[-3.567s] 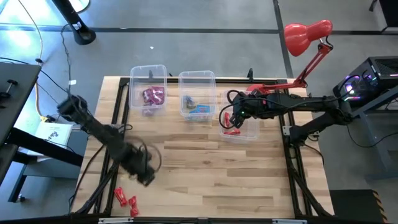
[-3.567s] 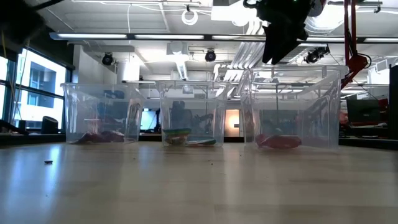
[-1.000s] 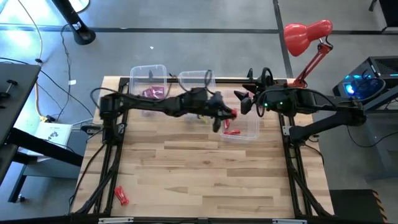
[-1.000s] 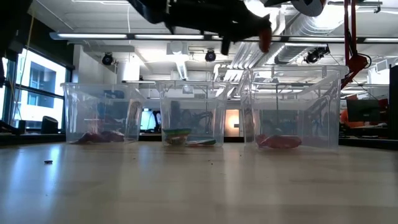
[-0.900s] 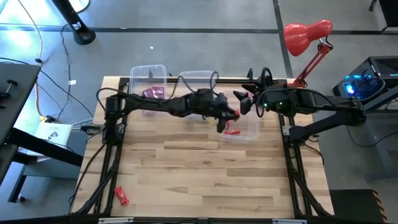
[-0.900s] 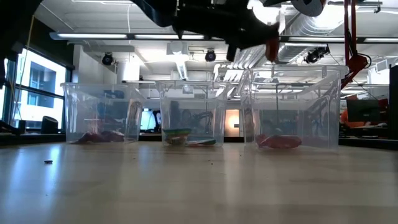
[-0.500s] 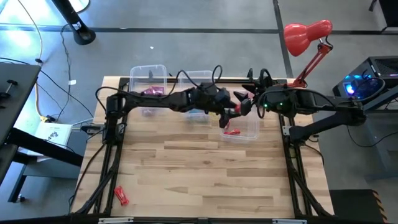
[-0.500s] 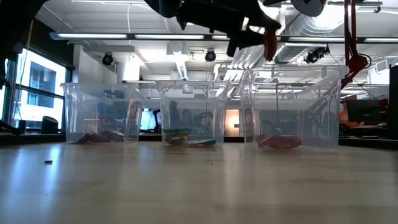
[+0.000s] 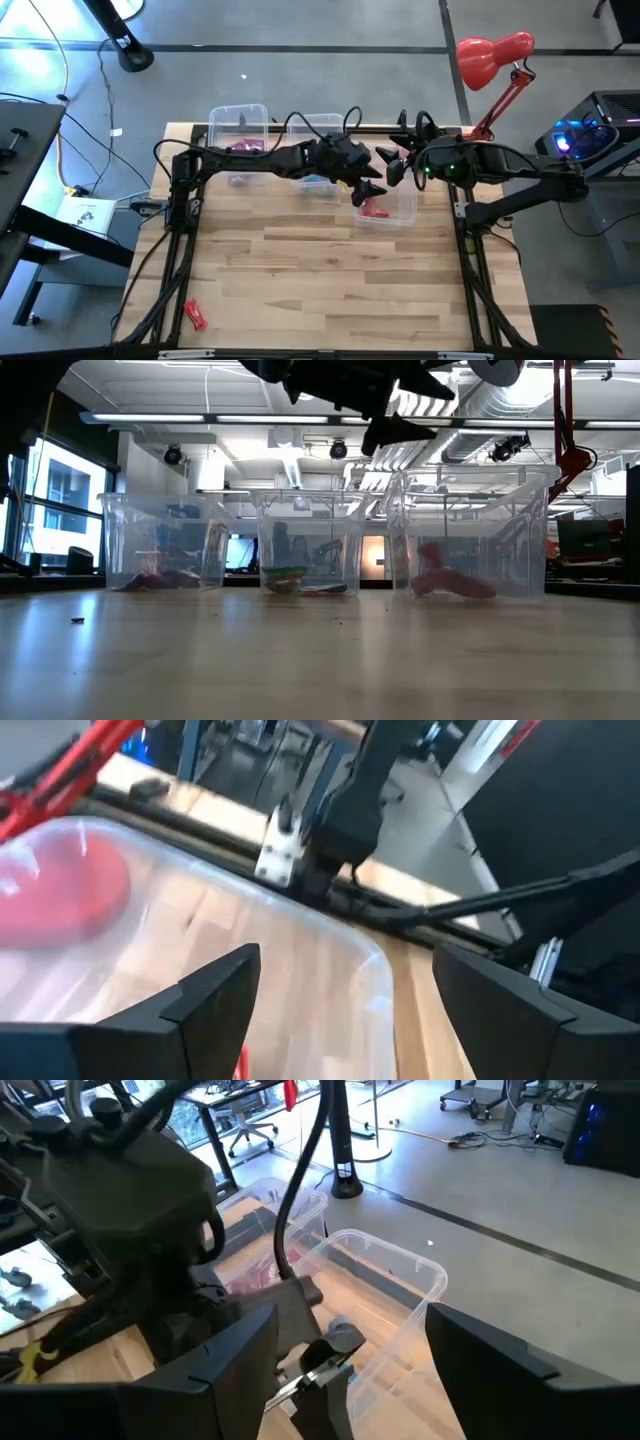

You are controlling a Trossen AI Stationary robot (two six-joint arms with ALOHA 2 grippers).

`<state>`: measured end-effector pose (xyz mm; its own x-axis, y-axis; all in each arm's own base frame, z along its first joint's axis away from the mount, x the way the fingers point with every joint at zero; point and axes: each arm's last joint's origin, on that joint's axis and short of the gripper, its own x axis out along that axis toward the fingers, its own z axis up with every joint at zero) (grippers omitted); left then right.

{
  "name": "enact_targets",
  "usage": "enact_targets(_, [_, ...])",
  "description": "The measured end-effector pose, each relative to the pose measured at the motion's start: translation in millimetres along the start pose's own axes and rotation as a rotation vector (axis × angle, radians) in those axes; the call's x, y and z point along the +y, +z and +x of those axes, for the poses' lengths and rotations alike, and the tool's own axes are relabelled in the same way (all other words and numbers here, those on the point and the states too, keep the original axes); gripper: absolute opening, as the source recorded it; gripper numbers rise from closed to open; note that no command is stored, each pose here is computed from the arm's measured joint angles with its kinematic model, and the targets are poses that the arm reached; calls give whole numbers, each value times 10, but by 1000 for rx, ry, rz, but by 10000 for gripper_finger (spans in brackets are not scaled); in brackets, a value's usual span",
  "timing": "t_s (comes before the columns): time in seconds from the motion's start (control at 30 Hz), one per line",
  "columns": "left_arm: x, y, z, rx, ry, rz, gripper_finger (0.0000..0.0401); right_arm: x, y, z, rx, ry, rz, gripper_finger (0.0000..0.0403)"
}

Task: Sort candy
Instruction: Put the red chocolate into the right transparent bin

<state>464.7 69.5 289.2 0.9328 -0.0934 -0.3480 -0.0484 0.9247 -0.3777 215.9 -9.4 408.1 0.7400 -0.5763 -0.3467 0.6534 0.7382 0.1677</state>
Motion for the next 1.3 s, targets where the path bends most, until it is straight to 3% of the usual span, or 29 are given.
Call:
enact_targets(0.07, [-3, -9, 1, 12, -17, -3, 292, 0, 0, 0, 0, 0, -1, 250])
enact_targets(0.17, [-87, 70, -90, 16, -128, -22, 292, 0, 0, 0, 0, 0, -14, 250])
enact_targets(0.3, [-297, 204, -428, 84, -229, 19, 292, -6, 4, -8, -2, -1, -26, 250])
enact_targets(0.37, [-412, 219, -655, 152, -207, 80, 292, -14, 9, -7, -6, -8, -35, 250])
enact_targets(0.53, [-744, 53, -1192, 347, -5, 219, 292, -18, 9, -6, -6, -11, -43, 250])
enact_targets(0.63, [-920, -276, -1340, 473, 66, 198, 292, -21, 1, -6, 1, -12, -45, 250])
enact_targets(0.77, [-1101, -966, -1488, 689, 162, 115, 292, -23, -11, -6, 17, -3, -29, 250])
enact_targets(0.9, [-1173, -1680, -1705, 933, 308, -60, 292, -21, -18, -7, 29, 9, -32, 250])
enact_targets(1.07, [-1291, -2265, -2012, 1185, 474, -241, 292, -27, -32, -7, 43, 8, -39, 250])
enact_targets(1.17, [-1395, -2498, -2148, 1331, 483, -310, 292, -30, -38, -7, 49, 5, -43, 250])
enact_targets(1.3, [-1603, -2680, -2299, 1464, 375, -279, 291, -30, -38, -7, 49, 6, -43, 250])
